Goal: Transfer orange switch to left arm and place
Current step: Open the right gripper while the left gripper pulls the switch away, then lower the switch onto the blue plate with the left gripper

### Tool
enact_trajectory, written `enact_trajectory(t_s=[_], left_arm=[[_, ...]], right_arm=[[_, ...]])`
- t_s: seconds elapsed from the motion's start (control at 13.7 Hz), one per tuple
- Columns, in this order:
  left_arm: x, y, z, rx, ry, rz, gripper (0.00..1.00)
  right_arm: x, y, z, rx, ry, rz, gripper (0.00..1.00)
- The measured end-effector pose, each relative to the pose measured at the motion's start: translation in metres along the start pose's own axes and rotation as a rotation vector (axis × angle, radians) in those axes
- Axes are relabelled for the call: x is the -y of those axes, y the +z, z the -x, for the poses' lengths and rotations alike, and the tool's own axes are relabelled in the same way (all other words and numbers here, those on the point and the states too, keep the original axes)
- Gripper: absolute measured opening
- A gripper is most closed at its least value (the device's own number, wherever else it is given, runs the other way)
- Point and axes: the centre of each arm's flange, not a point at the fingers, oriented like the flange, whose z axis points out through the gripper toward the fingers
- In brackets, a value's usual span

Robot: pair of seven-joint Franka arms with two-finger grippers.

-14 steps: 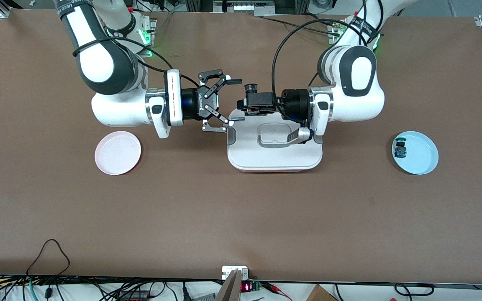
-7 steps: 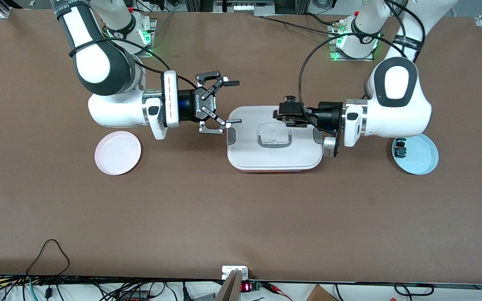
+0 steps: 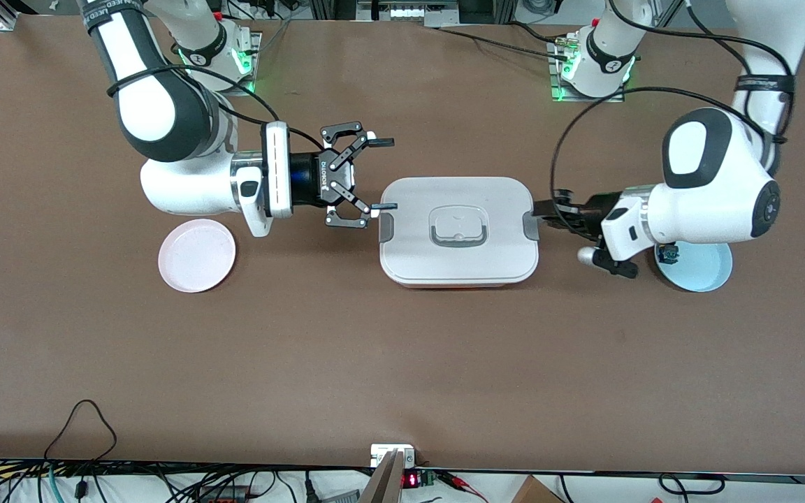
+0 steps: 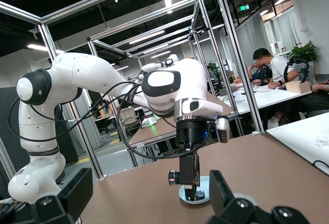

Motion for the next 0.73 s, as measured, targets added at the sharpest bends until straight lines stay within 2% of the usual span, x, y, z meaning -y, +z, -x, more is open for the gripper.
enact_trajectory(t_s=[0.22, 0.37, 0.51, 0.73], left_arm=[[0.07, -0.018, 0.002, 0.03, -0.021, -0.247, 0.13], [0.12, -0.026, 0.003, 0.058, -0.038, -0.384, 0.13], [0.171, -0.031, 0.007, 0.091, -0.066, -0.475, 0.13], [0.257, -0.037, 0.021, 0.123, -0.143, -0.521, 0.13]], right_arm=[[-0.01, -0.027, 0.001, -0.005, 0.008, 0.028, 1.0], [-0.018, -0.059, -0.001, 0.017, -0.004, 0.039, 1.0], [-0.026, -0.1, -0.002, 0.041, -0.015, 0.04, 1.0], [-0.037, -0.177, 0.003, 0.104, -0.017, 0.041, 1.0]])
